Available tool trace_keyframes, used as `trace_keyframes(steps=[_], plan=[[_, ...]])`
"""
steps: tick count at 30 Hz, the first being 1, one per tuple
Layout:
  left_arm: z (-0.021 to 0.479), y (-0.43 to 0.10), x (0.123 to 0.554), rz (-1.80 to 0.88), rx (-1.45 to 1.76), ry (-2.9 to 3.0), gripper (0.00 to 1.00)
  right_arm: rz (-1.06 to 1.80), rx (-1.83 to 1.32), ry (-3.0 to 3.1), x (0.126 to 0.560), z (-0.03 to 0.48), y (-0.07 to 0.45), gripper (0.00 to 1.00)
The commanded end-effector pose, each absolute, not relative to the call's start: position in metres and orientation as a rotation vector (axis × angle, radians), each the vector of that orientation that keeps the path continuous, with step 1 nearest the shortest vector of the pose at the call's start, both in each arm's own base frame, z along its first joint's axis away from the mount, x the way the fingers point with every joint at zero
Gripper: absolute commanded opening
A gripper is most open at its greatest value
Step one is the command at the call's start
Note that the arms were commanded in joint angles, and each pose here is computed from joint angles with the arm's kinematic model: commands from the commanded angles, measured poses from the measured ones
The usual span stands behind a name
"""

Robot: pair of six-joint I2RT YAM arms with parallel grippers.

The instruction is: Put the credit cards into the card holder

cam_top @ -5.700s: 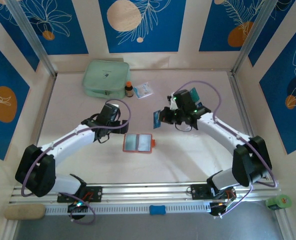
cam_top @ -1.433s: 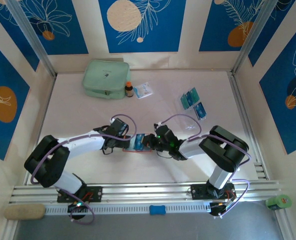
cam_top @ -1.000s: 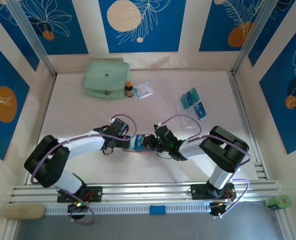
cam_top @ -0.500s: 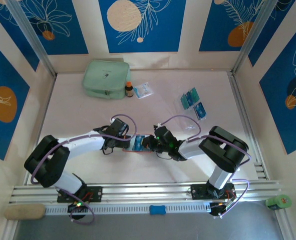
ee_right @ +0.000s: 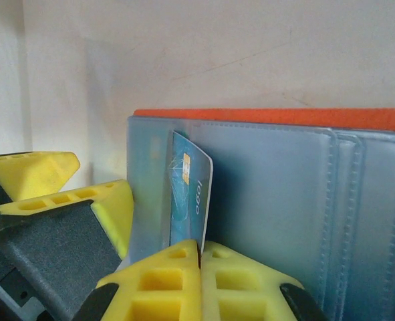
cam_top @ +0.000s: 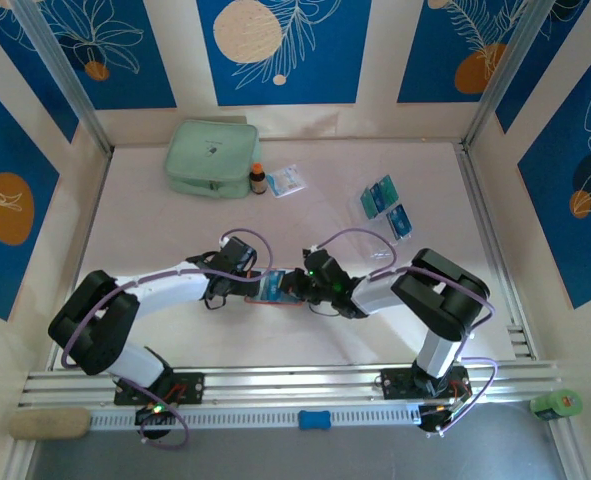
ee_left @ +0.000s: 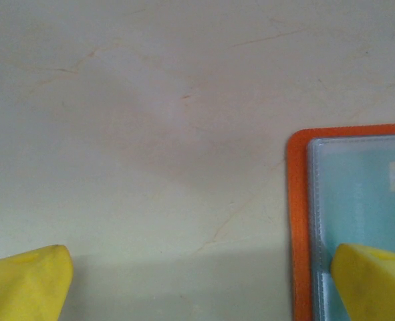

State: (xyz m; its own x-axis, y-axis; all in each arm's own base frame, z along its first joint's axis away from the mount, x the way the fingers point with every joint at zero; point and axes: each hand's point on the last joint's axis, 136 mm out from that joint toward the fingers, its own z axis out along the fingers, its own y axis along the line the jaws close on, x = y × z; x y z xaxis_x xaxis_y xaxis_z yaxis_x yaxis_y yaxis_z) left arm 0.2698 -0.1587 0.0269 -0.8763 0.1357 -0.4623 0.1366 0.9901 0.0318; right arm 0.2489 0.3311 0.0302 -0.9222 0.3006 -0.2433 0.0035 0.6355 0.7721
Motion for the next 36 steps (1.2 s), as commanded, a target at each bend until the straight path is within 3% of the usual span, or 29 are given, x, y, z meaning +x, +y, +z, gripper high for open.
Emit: trace_keyframes(steps=[1,3,10,13,18,24,29,36], plan=[[0.013,-0.15,0.255,0.056,0.216,2.708,1.0,1.086,0.271,2.641,0.238,0.001,0.321,0.0],[0.015,-0.151,0.256,0.051,0.212,2.704,1.0,1.091,0.264,2.662,0.237,0.0,0.323,0.03],[0.045,-0.16,0.268,-0.012,0.161,2.656,1.0,1.077,0.15,2.716,0.239,0.025,0.319,0.37],[0.066,-0.16,0.276,-0.043,0.117,2.618,1.0,1.018,0.106,2.719,0.242,0.041,0.309,0.4],[0.073,-0.151,0.282,-0.047,0.024,2.625,1.0,0.928,0.058,2.737,0.247,0.057,0.297,0.37],[0.05,-0.13,0.273,0.053,-0.051,2.702,1.0,0.884,-0.055,2.791,0.252,0.063,0.305,0.14],[0.034,-0.116,0.265,0.103,-0.114,2.73,1.0,0.855,-0.134,2.852,0.253,0.054,0.32,0.0],[0.02,-0.106,0.26,0.177,-0.124,2.76,1.0,0.823,-0.201,2.901,0.252,0.041,0.336,0.0]])
